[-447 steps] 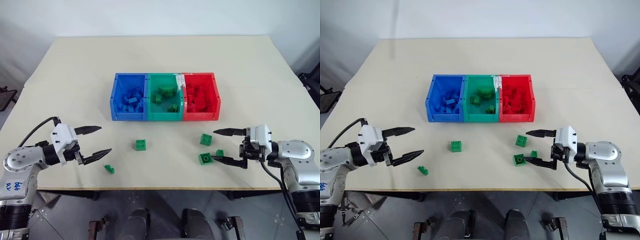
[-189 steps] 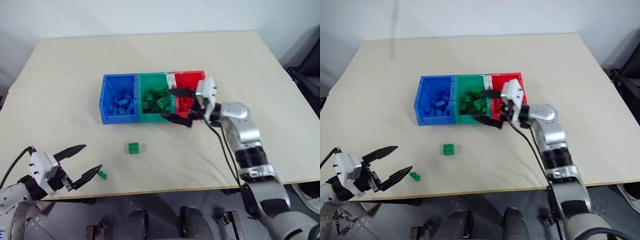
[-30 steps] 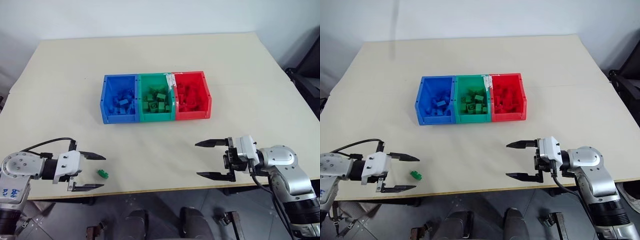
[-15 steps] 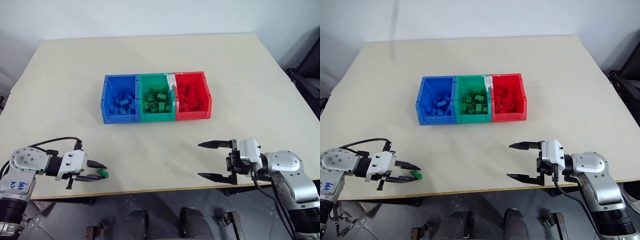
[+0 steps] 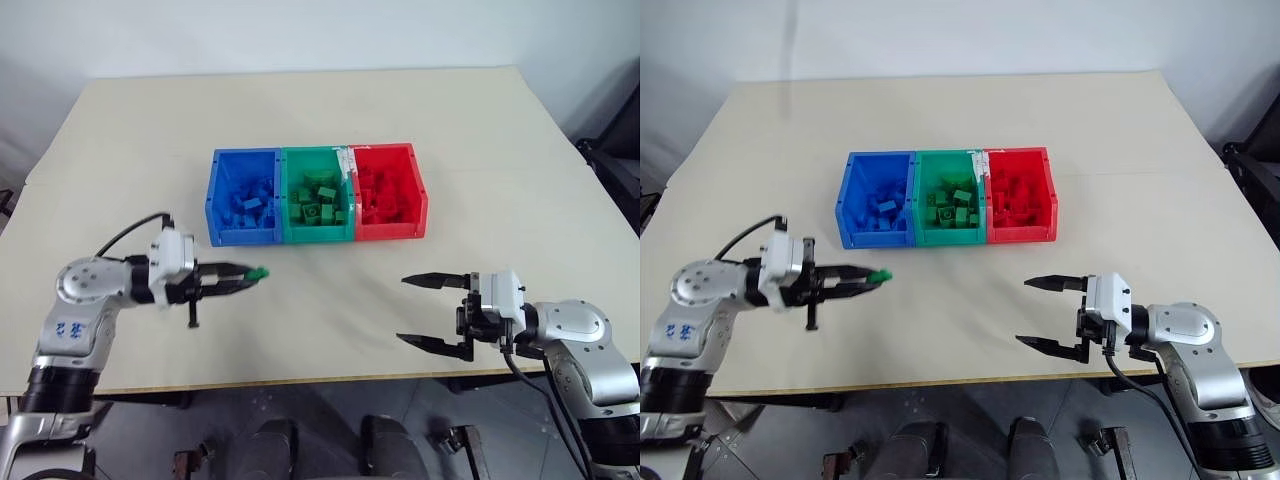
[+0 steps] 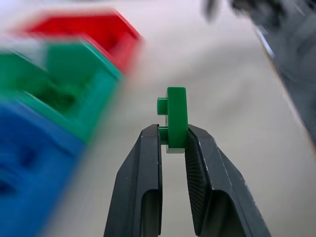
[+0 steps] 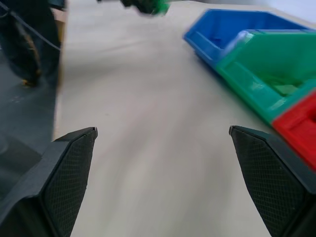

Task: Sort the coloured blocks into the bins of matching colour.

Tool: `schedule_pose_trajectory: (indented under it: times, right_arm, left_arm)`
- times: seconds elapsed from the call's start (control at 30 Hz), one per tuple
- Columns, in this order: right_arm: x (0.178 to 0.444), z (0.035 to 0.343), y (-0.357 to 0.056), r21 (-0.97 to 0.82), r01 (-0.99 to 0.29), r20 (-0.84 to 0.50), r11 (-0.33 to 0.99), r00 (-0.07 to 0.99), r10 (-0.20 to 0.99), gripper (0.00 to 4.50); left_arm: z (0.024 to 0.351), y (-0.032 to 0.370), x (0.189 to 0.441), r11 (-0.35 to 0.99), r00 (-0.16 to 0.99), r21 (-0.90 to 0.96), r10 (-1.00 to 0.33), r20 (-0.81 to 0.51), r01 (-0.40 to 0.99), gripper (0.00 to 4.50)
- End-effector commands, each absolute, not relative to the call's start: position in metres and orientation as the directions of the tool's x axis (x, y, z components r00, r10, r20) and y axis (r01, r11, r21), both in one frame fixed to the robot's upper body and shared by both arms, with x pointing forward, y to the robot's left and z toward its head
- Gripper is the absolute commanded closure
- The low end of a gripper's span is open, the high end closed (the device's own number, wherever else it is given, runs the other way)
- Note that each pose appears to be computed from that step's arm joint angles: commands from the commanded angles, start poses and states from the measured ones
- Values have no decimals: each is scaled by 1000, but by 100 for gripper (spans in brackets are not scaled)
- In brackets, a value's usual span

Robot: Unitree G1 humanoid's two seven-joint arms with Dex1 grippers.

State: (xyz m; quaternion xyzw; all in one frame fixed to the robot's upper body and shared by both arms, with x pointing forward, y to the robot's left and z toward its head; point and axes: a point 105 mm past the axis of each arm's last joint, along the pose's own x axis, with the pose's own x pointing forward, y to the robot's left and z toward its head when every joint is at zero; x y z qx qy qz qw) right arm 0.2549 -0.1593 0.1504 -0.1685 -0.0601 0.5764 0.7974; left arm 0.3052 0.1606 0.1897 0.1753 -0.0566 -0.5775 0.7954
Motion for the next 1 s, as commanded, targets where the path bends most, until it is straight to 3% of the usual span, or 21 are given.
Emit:
schedule_pose_trajectory:
  times: [0.03,0.3,0.53,0.77,0.93,1.0]
  right_arm:
    - [256,165,-164,-366,-849,-5,380,410,912,0]
    - [268,192,-173,-326,-689,226,647,608,761,0]
    - [267,190,-170,-322,-649,231,690,652,722,0]
    - [266,191,-168,-320,-646,237,693,654,719,0]
    - [265,187,-162,-348,-699,199,624,596,778,0]
    - [265,183,-161,-360,-725,169,587,568,805,0]
  left_arm:
    - [207,140,327,330,384,374,-920,-77,867,417]
    - [227,96,391,480,522,410,-853,11,776,417]
    - [225,83,405,491,535,404,-845,7,771,417]
    - [229,86,403,498,535,421,-844,36,758,195]
    - [239,114,382,514,513,406,-850,123,756,45]
    - [233,130,369,488,494,406,-864,99,772,45]
